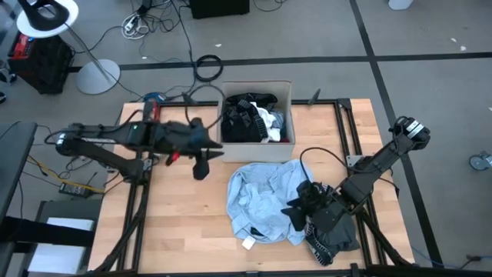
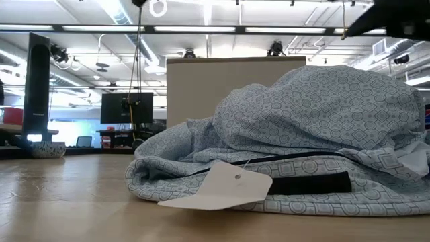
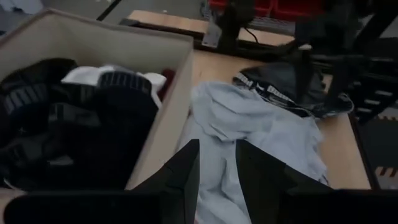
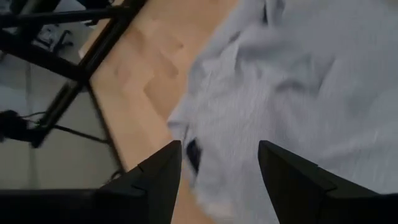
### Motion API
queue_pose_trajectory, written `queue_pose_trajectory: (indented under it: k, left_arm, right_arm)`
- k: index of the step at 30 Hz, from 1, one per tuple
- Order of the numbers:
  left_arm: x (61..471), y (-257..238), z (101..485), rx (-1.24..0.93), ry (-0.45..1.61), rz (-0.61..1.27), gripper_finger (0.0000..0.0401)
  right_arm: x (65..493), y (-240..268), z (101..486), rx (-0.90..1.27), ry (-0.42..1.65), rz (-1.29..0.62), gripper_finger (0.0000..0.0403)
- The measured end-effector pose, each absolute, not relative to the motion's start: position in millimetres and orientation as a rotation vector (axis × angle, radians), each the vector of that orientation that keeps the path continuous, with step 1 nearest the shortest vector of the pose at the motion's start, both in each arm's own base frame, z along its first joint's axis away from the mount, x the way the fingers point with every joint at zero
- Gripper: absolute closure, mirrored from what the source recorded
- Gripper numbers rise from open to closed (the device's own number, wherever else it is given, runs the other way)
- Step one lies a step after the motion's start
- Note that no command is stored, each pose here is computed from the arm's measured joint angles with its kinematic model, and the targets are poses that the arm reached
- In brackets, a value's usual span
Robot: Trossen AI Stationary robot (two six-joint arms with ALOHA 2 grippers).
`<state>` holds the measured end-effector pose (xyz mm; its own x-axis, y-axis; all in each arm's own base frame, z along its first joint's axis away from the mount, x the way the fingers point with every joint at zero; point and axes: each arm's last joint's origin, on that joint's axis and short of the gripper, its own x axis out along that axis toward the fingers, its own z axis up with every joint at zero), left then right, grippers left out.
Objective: Sort clothes
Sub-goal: Put the blue patterned polo into the white laundry bin
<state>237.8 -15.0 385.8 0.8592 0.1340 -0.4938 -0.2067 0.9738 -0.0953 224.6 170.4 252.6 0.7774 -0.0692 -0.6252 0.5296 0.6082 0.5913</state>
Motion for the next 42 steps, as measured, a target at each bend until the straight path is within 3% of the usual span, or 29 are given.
queue_pose_trajectory:
  k: [10, 16, 21, 27, 33, 36, 40, 42]
  left_arm:
    - [220.2, -76.4, 378.6, -0.128, 0.526, 0.121, 0.0291]
    - [206.0, -106.3, 344.0, -0.148, 0.545, 0.165, 0.0291]
    - [200.9, -119.7, 304.3, -0.211, 0.580, 0.178, 0.0297]
    - [199.1, -123.5, 264.4, -0.297, 0.590, 0.145, 0.0308]
    - [196.7, -121.3, 235.3, -0.319, 0.579, 0.124, 0.0311]
    - [194.9, -118.0, 225.0, -0.306, 0.591, 0.139, 0.0311]
    - [193.3, -114.8, 218.7, -0.299, 0.561, 0.204, 0.0311]
    - [192.5, -112.7, 216.5, -0.280, 0.536, 0.253, 0.0311]
  right_arm:
    - [243.4, 141.8, 253.7, 0.518, 0.568, -0.396, 0.0188]
    - [256.9, 122.9, 254.1, 0.376, 0.638, -0.313, 0.0188]
    - [267.8, 111.2, 255.8, 0.384, 0.692, -0.174, 0.0189]
    - [285.6, 115.9, 231.2, 0.342, 0.852, -0.103, 0.0204]
    - [317.0, 126.9, 190.4, 0.236, 1.086, -0.147, 0.0216]
    - [336.9, 127.3, 173.8, 0.204, 1.137, -0.165, 0.0247]
    - [361.9, 128.2, 181.7, 0.104, 1.102, -0.098, 0.0366]
    - [370.9, 127.6, 198.0, 0.066, 1.057, -0.082, 0.0386]
